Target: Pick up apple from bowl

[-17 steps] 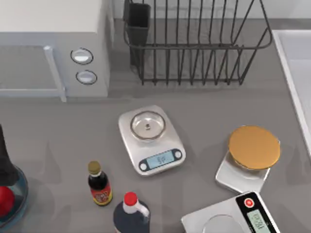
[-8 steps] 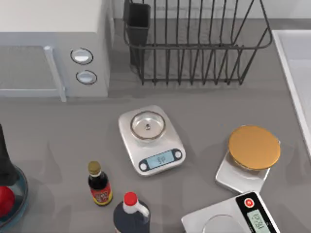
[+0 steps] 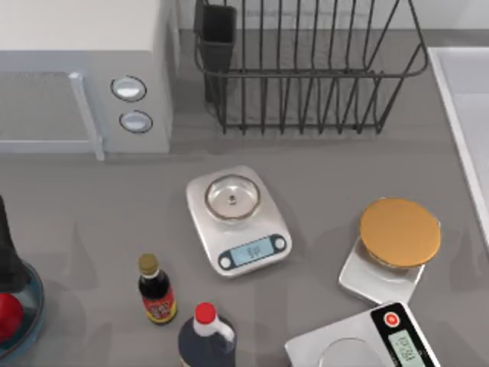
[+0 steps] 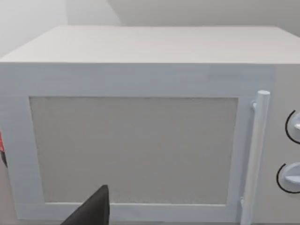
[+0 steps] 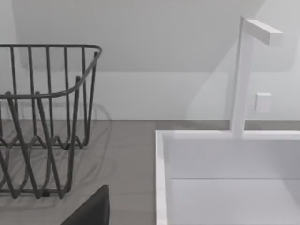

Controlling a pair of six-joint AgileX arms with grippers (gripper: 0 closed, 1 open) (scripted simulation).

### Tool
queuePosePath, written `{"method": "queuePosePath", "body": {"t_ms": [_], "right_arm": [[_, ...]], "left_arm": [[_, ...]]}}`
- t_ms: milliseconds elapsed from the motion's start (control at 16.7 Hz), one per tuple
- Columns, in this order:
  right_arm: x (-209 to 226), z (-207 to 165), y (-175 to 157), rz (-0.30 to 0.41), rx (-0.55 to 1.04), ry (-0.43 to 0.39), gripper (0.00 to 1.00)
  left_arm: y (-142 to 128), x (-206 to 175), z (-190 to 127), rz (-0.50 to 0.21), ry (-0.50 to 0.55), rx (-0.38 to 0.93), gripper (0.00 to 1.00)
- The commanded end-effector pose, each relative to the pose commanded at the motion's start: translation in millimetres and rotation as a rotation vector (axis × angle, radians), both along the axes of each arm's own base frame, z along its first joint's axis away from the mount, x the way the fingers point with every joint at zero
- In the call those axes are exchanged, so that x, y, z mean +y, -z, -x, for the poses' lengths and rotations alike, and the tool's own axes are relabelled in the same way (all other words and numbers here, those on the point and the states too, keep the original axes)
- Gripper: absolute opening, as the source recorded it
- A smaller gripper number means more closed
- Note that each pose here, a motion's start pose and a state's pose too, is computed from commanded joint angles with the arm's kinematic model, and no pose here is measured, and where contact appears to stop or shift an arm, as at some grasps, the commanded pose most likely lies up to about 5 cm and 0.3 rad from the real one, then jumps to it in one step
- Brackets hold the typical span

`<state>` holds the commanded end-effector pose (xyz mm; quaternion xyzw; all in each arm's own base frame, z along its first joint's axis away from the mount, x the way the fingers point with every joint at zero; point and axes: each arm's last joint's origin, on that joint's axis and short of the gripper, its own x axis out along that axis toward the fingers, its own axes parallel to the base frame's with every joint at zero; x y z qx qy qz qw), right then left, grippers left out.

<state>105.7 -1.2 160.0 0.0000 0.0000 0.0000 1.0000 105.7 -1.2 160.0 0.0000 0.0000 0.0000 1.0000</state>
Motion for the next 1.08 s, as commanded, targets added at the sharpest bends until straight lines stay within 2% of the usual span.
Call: {"method": "queuePosePath", "body": {"t_ms": [360,540,780,1080], "right_arm": [[0,0,0,0.000,0.000,0.000,1.00],[0,0,0,0.000,0.000,0.000,1.00],[0,0,0,0.000,0.000,0.000,1.00],[0,0,0,0.000,0.000,0.000,1.00]], "left_arm": [[0,0,0,0.000,0.000,0.001,1.00],[-8,1,-1,-0.010,-0.009,0.074,1.00],[-26,4,-10,-0.034,-0.028,0.348,1.00],[-43,13,-43,-0.051,-0.036,0.853,1.00]]}}
